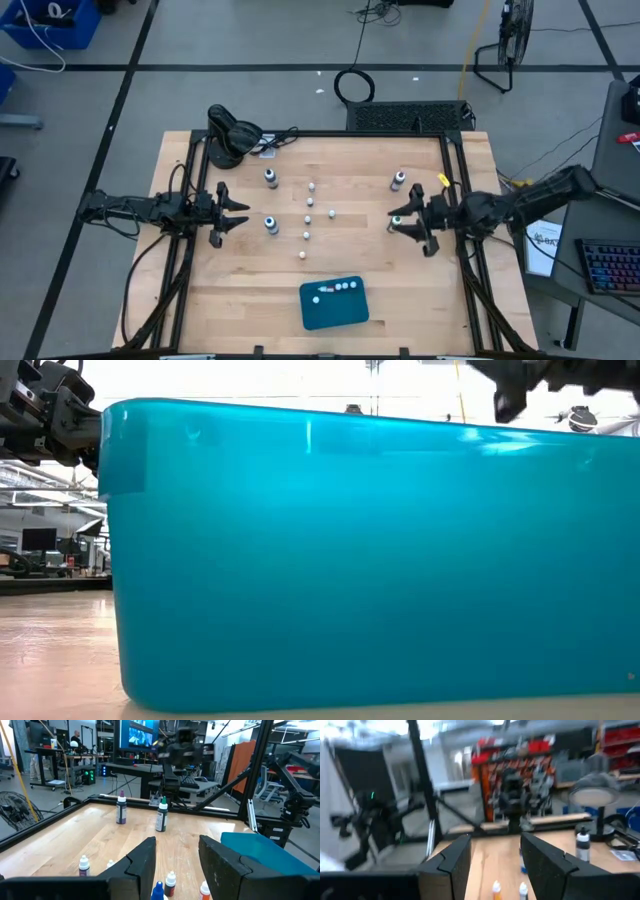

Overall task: Pick & Place food coloring
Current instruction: Put the small blue coloring bottle into the blue bin

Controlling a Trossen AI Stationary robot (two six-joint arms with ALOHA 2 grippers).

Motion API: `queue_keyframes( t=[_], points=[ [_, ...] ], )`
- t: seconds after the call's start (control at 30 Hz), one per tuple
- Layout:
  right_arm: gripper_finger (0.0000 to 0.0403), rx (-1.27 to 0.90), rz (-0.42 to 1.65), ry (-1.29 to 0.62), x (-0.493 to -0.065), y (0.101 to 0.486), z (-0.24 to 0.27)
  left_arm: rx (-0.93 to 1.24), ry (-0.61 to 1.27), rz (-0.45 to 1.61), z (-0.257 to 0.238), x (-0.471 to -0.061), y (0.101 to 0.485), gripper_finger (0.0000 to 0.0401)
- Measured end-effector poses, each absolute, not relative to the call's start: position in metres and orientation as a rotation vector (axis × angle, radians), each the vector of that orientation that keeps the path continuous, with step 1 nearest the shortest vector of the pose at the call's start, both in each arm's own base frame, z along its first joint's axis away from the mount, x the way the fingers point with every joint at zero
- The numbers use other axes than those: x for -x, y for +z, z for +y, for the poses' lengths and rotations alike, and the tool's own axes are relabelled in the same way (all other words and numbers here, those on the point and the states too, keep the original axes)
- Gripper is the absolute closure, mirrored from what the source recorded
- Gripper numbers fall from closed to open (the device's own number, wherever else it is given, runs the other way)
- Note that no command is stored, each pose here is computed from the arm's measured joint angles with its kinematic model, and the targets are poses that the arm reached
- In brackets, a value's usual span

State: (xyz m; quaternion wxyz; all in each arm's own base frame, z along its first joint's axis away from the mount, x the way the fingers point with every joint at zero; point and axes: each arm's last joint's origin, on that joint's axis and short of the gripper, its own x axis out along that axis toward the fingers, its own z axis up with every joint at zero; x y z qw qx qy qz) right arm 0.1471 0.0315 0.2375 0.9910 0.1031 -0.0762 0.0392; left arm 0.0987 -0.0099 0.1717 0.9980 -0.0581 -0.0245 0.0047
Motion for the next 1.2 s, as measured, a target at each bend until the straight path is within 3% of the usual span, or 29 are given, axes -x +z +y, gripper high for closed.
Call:
queue_keyframes(
  t=[0.13, 0.3, 0.6, 0.9, 1.2],
  points=[
    [0.0243, -0.250, -0.195, 0.011, -0.136, 0.212, 0.016, 0.116, 0.010, -0.049, -0.010, -0.099, 0.172, 0.0249],
    [0.0243, -0.201, -0.210, 0.056, -0.126, 0.202, 0.003, 0.116, 0.009, -0.049, -0.010, -0.099, 0.172, 0.0249],
    [0.0243, -0.074, -0.151, 0.075, -0.111, 0.197, -0.008, 0.116, 0.010, -0.049, -0.010, -0.099, 0.172, 0.0249],
    [0.0243, -0.059, -0.031, -0.111, -0.104, 0.184, -0.013, 0.116, 0.010, -0.049, -0.010, -0.099, 0.172, 0.0249],
    [0.0243, -0.049, -0.030, -0.130, -0.104, 0.184, -0.014, 0.116, 0.009, -0.049, -0.010, -0.099, 0.172, 0.0249]
  ],
)
